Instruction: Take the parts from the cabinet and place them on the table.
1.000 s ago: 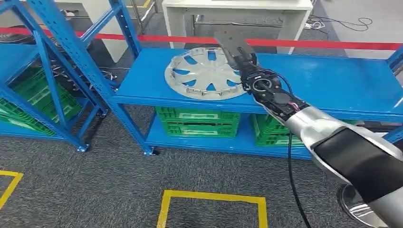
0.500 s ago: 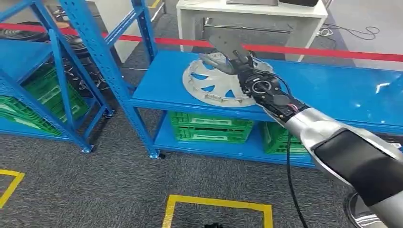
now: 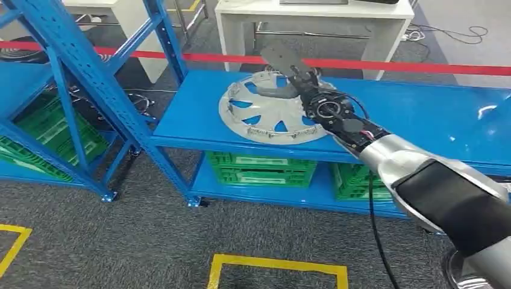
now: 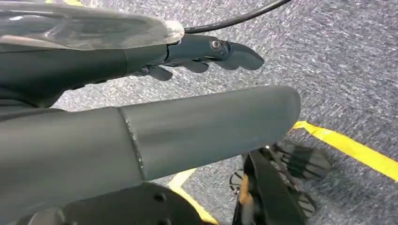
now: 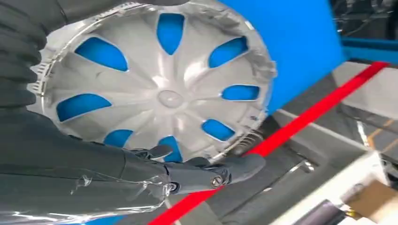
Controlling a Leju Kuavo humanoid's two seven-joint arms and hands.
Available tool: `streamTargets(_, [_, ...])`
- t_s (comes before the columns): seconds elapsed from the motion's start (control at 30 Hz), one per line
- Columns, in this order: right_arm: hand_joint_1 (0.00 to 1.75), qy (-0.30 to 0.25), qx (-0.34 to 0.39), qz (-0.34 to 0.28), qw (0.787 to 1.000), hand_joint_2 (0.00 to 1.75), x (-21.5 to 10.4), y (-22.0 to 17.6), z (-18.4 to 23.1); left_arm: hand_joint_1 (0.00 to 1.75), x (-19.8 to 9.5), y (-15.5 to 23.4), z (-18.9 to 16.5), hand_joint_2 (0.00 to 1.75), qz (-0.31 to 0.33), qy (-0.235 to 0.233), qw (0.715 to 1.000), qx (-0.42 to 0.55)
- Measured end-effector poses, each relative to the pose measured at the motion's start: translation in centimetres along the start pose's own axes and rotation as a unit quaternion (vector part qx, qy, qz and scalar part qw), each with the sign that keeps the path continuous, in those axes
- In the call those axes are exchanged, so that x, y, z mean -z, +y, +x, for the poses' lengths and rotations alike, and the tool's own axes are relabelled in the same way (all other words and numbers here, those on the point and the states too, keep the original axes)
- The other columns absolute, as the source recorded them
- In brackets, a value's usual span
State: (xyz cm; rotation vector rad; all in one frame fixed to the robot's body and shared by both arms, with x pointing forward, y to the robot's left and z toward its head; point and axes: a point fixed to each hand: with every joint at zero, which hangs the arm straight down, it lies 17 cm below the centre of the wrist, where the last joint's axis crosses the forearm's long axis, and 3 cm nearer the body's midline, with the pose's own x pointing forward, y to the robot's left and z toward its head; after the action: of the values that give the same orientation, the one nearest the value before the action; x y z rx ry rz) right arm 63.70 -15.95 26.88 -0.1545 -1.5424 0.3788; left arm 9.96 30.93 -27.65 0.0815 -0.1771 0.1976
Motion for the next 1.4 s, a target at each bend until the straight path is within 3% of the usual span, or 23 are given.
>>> streamTargets(0.47, [0.0, 0.049, -0.045, 0.009, 0.998, 1.75, 0.0, 0.3, -2.9, 0.0, 0.0, 0.2, 0.1, 0.0, 0.002, -0.001, 1.0, 0.0])
streamTargets(0.57, [0.0, 0.071, -0.081, 0.019, 0.994, 1.75, -0.2, 0.7, -3.9, 0.0, 0.0, 0.2, 0.1, 0.0, 0.003, -0.001, 1.0, 0.0])
streamTargets(0.73, [0.0, 0.101, -0.212, 0.041, 0.971, 1.75, -0.7, 1.3, -6.6, 0.0, 0.0, 0.1, 0.1, 0.0, -0.001, -0.001, 1.0, 0.002])
streamTargets(0.97, [0.0, 0.145, -0.359, 0.084, 0.918, 1.75, -2.1, 1.9, -12.1, 0.0, 0.0, -0.1, 0.1, 0.0, -0.006, -0.001, 1.0, 0.006])
streamTargets(1.1, [0.0, 0.169, -0.39, 0.1, 0.9, 1.75, -3.3, 2.3, -15.4, 0.0, 0.0, -0.1, 0.1, 0.0, -0.007, -0.002, 1.0, 0.008])
streamTargets(1.4, [0.0, 0.195, -0.416, 0.119, 0.88, 1.75, -5.0, 2.3, -19.7, 0.0, 0.0, -0.1, 0.1, 0.0, -0.009, -0.002, 1.0, 0.011])
